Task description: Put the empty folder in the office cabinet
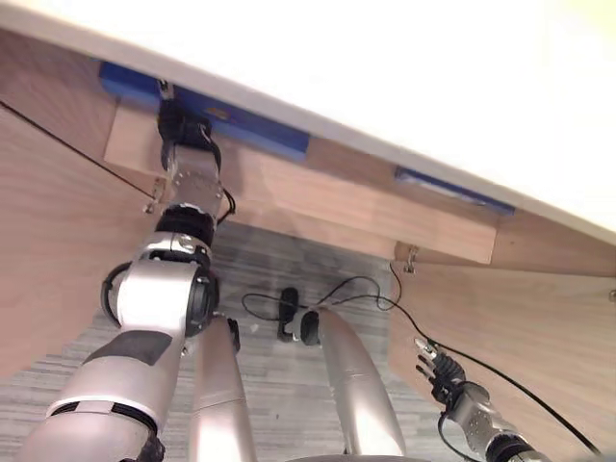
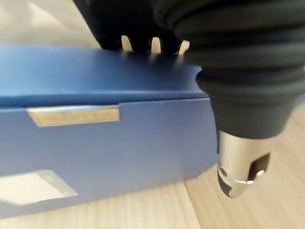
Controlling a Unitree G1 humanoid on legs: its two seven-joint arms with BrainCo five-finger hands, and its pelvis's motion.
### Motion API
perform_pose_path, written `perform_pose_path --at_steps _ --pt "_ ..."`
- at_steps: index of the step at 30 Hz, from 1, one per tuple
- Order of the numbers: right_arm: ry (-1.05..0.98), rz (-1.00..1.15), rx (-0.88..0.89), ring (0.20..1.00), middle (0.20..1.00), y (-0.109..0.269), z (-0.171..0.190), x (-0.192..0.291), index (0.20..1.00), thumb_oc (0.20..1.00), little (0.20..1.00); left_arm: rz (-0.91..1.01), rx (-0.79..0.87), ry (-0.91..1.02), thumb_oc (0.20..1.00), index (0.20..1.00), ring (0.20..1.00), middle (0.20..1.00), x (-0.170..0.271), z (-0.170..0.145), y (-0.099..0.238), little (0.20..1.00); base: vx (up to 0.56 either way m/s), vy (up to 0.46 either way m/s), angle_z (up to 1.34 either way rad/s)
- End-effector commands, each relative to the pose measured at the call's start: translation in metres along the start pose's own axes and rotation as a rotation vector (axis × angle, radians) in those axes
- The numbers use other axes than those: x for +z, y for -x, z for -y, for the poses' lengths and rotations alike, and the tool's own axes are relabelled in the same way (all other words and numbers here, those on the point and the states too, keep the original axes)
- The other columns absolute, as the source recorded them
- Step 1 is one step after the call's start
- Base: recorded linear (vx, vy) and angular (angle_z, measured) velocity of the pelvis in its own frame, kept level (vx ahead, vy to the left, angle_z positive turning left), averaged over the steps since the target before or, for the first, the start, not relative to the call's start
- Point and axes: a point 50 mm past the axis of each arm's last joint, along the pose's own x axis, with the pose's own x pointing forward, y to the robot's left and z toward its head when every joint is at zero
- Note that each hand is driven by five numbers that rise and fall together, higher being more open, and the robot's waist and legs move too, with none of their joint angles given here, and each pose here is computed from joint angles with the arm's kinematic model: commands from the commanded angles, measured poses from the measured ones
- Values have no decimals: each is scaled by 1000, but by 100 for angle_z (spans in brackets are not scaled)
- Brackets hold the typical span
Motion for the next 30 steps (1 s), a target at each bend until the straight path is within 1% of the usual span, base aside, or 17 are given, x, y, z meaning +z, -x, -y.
perform_pose_path --at_steps 1,10,11,12,23,25,30 --pt "-10 -12 -74 1000 1000 8 24 -3 1000 1000 1000 4 90 17 1000 1000 1000 1000 3 -21 -3 1000 5 -11 4" --pt "-9 -58 -58 1000 1000 11 19 -22 1000 1000 1000 -35 182 6 1000 1000 1000 1000 -21 -65 8 1000 1 -3 1" --pt "-14 -70 -62 1000 1000 13 20 -28 1000 1000 1000 -49 216 -9 1000 1000 1000 1000 -26 -80 12 1000 0 0 0" --pt "-14 -72 -63 1000 1000 14 21 -28 1000 1000 1000 -49 217 -11 1000 1000 1000 1000 -27 -81 12 1000 0 0 0" --pt "-34 -148 -95 1000 1000 21 23 -55 1000 1000 1000 -123 392 -55 1000 1000 1000 1000 -54 -155 41 1000 -2 24 -1" --pt "-34 -158 -91 1000 1000 21 21 -58 1000 1000 1000 -120 410 -67 1000 1000 1000 1000 -52 -163 44 1000 28 27 -5" --pt "-32 -173 -99 1000 1000 20 21 -60 1000 1000 1000 -119 414 -88 1000 1000 1000 1000 -47 -169 44 1000 20 30 -6"
